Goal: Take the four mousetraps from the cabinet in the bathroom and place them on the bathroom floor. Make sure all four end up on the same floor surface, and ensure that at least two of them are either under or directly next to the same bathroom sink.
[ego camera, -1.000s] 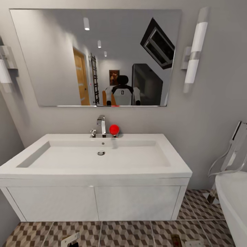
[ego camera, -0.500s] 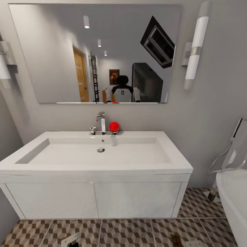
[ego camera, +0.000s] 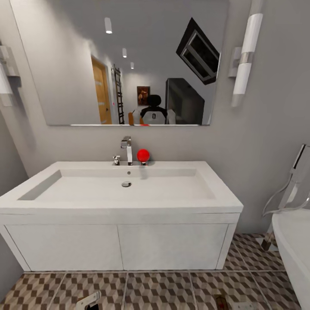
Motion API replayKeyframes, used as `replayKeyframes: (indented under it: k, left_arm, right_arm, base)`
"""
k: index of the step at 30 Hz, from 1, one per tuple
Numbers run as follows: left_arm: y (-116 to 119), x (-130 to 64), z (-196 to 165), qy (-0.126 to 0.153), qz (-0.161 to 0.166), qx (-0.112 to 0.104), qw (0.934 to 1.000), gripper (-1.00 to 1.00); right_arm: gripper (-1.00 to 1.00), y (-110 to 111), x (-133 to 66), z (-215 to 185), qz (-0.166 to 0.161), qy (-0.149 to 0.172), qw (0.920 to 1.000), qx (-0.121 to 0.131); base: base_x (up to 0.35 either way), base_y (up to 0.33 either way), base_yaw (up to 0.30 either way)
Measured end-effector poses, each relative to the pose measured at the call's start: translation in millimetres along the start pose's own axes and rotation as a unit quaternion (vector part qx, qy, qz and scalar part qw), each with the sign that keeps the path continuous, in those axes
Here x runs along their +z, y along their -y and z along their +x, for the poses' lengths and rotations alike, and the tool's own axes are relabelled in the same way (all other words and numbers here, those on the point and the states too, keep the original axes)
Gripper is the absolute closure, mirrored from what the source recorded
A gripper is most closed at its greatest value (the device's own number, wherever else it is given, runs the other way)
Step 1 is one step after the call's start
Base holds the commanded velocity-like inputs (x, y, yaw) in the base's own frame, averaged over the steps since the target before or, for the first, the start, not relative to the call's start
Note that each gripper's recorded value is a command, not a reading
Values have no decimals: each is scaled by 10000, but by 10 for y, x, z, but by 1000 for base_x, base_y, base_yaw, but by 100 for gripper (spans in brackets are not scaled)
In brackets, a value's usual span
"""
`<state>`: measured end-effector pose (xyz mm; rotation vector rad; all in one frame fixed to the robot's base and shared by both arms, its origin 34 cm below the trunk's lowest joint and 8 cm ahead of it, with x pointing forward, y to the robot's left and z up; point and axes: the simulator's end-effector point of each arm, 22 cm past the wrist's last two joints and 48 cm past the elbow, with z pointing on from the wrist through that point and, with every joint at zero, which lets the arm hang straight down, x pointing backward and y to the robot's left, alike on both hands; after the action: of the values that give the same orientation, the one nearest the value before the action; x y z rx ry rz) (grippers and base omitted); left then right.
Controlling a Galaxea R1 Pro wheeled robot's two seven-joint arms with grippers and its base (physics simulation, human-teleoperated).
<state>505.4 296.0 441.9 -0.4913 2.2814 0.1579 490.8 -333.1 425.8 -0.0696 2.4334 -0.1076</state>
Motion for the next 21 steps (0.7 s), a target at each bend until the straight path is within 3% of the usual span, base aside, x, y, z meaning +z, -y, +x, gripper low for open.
replayKeyframes:
  k: [21]
  left_arm:
    - [-47,248,350,3,-1,1,10000,100]
  right_arm:
    - [100,-42,279,326,0,3,10000,0]
  base:
    - [0,0,0]
